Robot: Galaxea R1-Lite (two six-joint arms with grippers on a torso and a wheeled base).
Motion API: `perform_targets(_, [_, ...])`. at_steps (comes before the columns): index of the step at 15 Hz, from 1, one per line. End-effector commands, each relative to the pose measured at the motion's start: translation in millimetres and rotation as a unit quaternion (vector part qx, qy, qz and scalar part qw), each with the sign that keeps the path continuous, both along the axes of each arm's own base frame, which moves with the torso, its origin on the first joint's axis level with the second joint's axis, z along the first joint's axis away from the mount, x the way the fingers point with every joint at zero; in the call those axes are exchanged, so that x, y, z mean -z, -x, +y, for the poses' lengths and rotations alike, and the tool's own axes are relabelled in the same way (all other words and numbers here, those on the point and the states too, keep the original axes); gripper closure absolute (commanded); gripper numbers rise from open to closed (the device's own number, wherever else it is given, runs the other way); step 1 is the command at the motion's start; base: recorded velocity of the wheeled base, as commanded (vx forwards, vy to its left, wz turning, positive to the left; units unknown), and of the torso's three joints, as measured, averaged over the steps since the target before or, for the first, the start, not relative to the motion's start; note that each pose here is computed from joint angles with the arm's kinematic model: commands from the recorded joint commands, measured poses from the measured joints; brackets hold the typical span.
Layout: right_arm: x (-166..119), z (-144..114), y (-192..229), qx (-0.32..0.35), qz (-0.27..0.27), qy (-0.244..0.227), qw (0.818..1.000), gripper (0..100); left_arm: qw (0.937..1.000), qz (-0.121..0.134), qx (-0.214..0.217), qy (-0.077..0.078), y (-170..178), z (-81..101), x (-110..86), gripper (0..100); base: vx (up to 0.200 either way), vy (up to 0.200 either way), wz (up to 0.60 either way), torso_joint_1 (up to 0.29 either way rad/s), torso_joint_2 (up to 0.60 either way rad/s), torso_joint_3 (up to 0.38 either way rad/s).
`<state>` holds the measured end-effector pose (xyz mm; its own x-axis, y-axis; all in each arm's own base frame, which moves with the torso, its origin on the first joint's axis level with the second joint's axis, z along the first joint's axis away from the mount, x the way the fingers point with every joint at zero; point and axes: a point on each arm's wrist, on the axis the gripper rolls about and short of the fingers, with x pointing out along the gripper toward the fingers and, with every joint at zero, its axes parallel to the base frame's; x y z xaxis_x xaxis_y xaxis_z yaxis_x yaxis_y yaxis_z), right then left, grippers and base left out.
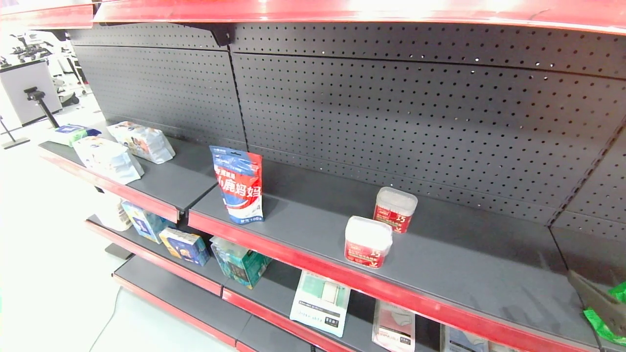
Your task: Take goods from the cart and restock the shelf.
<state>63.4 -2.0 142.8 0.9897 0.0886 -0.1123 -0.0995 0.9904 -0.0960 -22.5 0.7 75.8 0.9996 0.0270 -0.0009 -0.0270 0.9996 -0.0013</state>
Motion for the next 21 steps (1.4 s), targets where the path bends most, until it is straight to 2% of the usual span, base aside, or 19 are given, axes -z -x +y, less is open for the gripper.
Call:
perform_targets(1, [37.2, 5.6, 57.8, -0.001, -0.033, 0.004, 0.999, 0, 1.0, 0.0, 0.0, 0.0, 0.0, 0.0, 0.0, 0, 0.0, 0.0, 0.0, 0.0, 0.0, 0.0])
perform_targets(3, [56.9, 7.3, 75.8, 0.0, -0.032, 0.004, 0.999, 0, 1.0, 0.0, 0.0, 0.001, 0.0, 0.0, 0.0, 0, 0.0, 0.0, 0.0, 0.0, 0.0, 0.0])
perform_targets(4, [58.3, 7.8, 80.2, 0.001, -0.014, -0.005, 1.0, 0, 1.0, 0.0, 0.0, 0.0, 0.0, 0.0, 0.0, 0, 0.0, 0.0, 0.0, 0.0, 0.0, 0.0])
perform_targets(6, [58.6, 7.6, 79.7, 0.003, -0.024, -0.006, 1.0, 0, 1.0, 0.0, 0.0, 0.0, 0.0, 0.1, 0.0, 0, 0.0, 0.0, 0.0, 0.0, 0.0, 0.0])
perform_targets(8, [58.7, 6.5, 79.4, 0.047, -0.022, -0.015, 0.999, 0, 1.0, 0.0, 0.0, 0.001, 0.0, 0.0, 0.0, 0, 0.0, 0.0, 0.0, 0.0, 0.0, 0.0])
perform_targets(10, [59.1, 4.7, 78.6, 0.086, -0.032, -0.003, 0.996, 0, 1.0, 0.0, 0.0, 0.0, 0.0, 0.0, 0.0, 0, 0.0, 0.0, 0.0, 0.0, 0.0, 0.0])
perform_targets(11, [59.1, 3.6, 78.4, 0.111, -0.036, -0.015, 0.993, 0, 1.0, 0.0, 0.0, 0.0, 0.0, 0.0, 0.0, 0, 0.0, 0.0, 0.0, 0.0, 0.0, 0.0])
perform_targets(13, [64.9, 3.5, 78.8, 0.113, -0.01, -0.027, 0.993, 0, 1.0, 0.0, 0.0, 0.0, 0.0, 0.0, 0.0, 0, 0.0, 0.0, 0.0, 0.0, 0.0, 0.0])
perform_targets(21, [64.7, 3.5, 78.8, 0.115, -0.009, -0.043, 0.992, 0, 1.0, 0.0, 0.0, -0.001, 0.0, 0.0, 0.0, 0, 0.0, 0.0, 0.0, 0.0, 0.0, 0.0])
